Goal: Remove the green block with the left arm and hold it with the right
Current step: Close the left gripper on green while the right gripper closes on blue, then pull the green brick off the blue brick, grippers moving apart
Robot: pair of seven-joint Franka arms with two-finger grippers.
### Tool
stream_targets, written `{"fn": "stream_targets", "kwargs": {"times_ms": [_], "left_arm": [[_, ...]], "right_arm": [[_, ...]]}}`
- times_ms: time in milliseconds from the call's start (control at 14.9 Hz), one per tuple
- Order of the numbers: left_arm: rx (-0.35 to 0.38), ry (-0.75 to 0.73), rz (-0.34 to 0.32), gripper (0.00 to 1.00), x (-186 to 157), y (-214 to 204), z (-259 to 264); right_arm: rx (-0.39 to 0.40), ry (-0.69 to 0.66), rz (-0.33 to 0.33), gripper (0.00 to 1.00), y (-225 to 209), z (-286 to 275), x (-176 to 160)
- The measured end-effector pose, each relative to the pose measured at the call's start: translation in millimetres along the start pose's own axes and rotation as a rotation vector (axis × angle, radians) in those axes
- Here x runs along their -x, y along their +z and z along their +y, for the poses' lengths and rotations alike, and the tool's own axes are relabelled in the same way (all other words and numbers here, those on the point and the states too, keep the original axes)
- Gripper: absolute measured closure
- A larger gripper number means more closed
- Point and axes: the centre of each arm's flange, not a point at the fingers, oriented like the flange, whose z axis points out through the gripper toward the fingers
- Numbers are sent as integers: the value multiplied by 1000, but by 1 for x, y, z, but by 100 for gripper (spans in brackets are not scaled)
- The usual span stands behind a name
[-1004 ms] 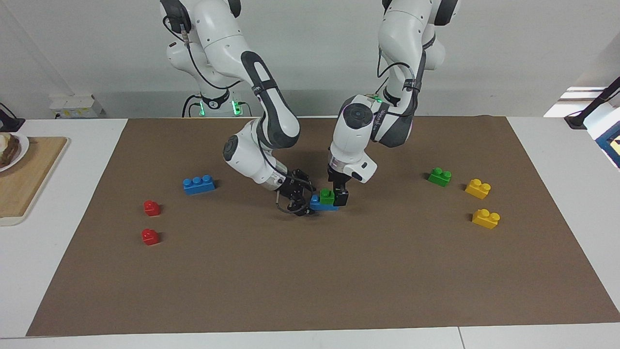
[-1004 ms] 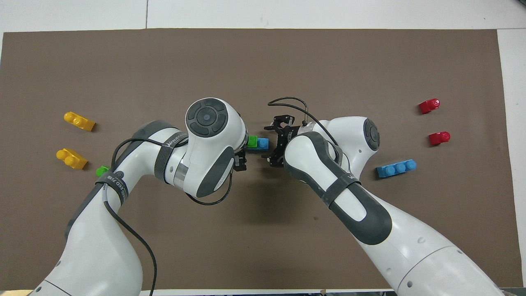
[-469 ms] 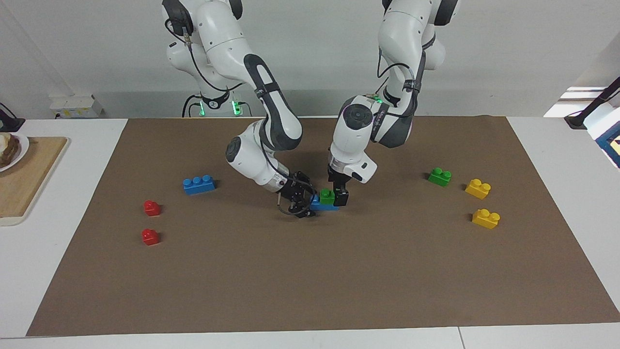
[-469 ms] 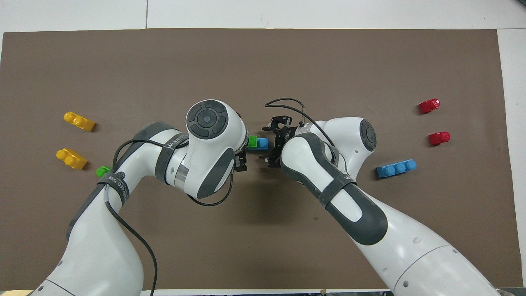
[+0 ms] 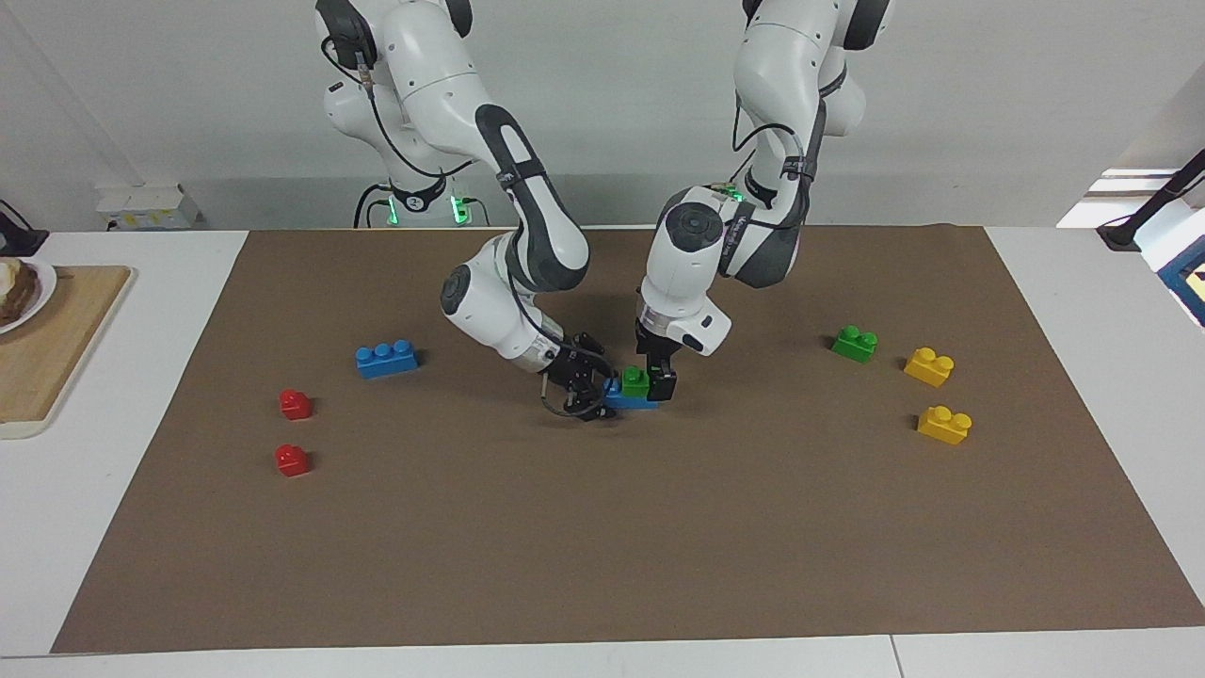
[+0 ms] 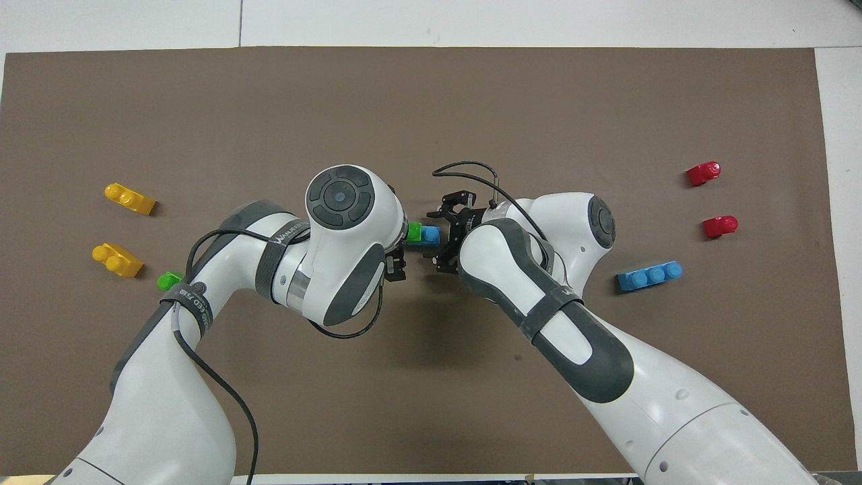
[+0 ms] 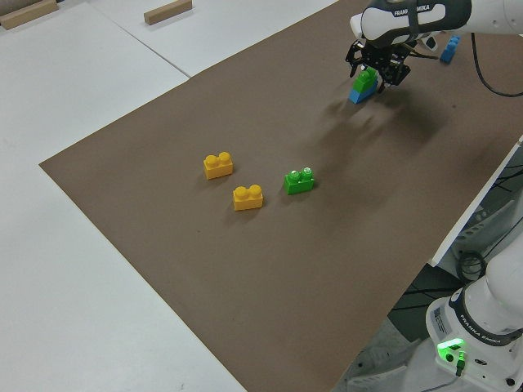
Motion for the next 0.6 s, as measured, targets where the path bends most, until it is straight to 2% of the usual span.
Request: {"fn": "stream_targets", "kwargs": {"times_ms": [201,268,603], "left_arm": [[2,0,-2,0,0,0,0],[3,-1,-2,0,0,0,0],[4,-10,-3,0,0,1,0]], "right_arm": [[-3,-2,0,63,0,0,1],[-4,-3,0,65,0,0,2],[-9,1,-8,65,0,-2,4]]}}
